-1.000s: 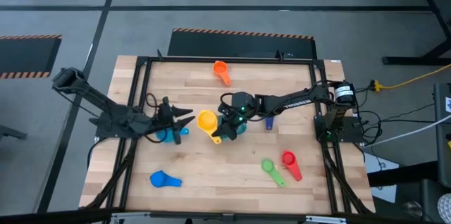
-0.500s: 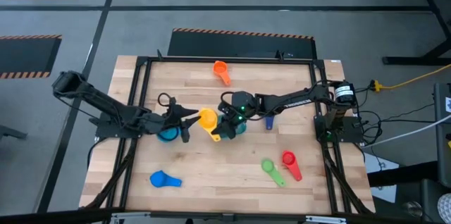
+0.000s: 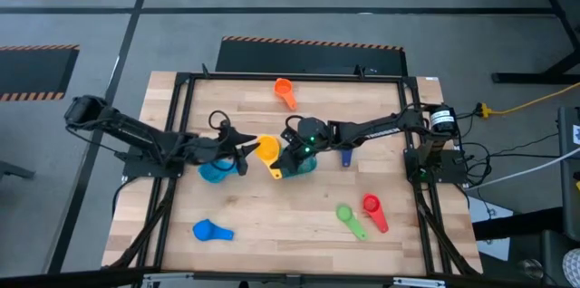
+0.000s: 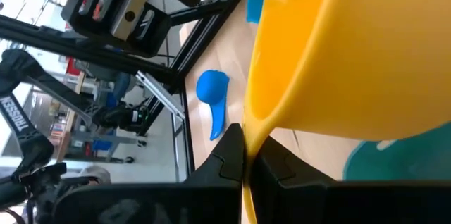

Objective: Nest measuring cups in basket
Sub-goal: Stack the yellow measuring cup on top of the light blue measuring cup

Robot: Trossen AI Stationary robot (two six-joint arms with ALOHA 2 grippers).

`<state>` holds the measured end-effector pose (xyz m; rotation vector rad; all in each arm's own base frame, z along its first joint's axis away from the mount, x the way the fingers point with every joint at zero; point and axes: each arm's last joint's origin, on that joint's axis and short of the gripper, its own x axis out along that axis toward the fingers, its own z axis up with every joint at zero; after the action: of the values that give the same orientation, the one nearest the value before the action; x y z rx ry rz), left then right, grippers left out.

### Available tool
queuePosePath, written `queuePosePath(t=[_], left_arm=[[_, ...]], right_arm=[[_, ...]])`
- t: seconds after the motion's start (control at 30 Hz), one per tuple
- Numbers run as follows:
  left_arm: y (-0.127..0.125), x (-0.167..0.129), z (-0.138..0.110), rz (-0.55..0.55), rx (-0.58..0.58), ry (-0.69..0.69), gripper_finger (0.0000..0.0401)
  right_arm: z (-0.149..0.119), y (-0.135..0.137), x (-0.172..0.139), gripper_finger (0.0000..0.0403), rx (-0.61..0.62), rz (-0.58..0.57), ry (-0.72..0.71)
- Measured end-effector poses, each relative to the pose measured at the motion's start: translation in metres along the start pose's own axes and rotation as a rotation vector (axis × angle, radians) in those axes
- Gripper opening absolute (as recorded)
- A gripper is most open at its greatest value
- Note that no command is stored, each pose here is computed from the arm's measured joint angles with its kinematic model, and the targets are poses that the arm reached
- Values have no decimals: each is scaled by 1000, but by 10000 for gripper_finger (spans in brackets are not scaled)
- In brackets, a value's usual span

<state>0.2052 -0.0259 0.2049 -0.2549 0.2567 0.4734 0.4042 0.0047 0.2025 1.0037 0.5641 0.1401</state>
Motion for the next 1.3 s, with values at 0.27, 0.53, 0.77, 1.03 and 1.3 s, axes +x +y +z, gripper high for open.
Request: queuePosePath(t=[0.27, 0.53, 0.77, 1.03, 1.3], left_arm=[[7, 6, 1, -78, -8, 64, 121], [15, 11, 1, -127, -115, 139, 103], [21, 14, 1, -148, -186, 184, 81], [23, 16, 2, -166, -209, 193, 32], [23, 16, 2, -167, -221, 191, 13]], right_arm=[[-2, -2, 0, 7, 36, -3, 40], [-3, -2, 0, 7, 109, -3, 46], [-2, -1, 0, 7, 113, 6, 36], [-1, -1, 0, 7, 105, 3, 24], [-2, -2, 0, 7, 101, -9, 27]])
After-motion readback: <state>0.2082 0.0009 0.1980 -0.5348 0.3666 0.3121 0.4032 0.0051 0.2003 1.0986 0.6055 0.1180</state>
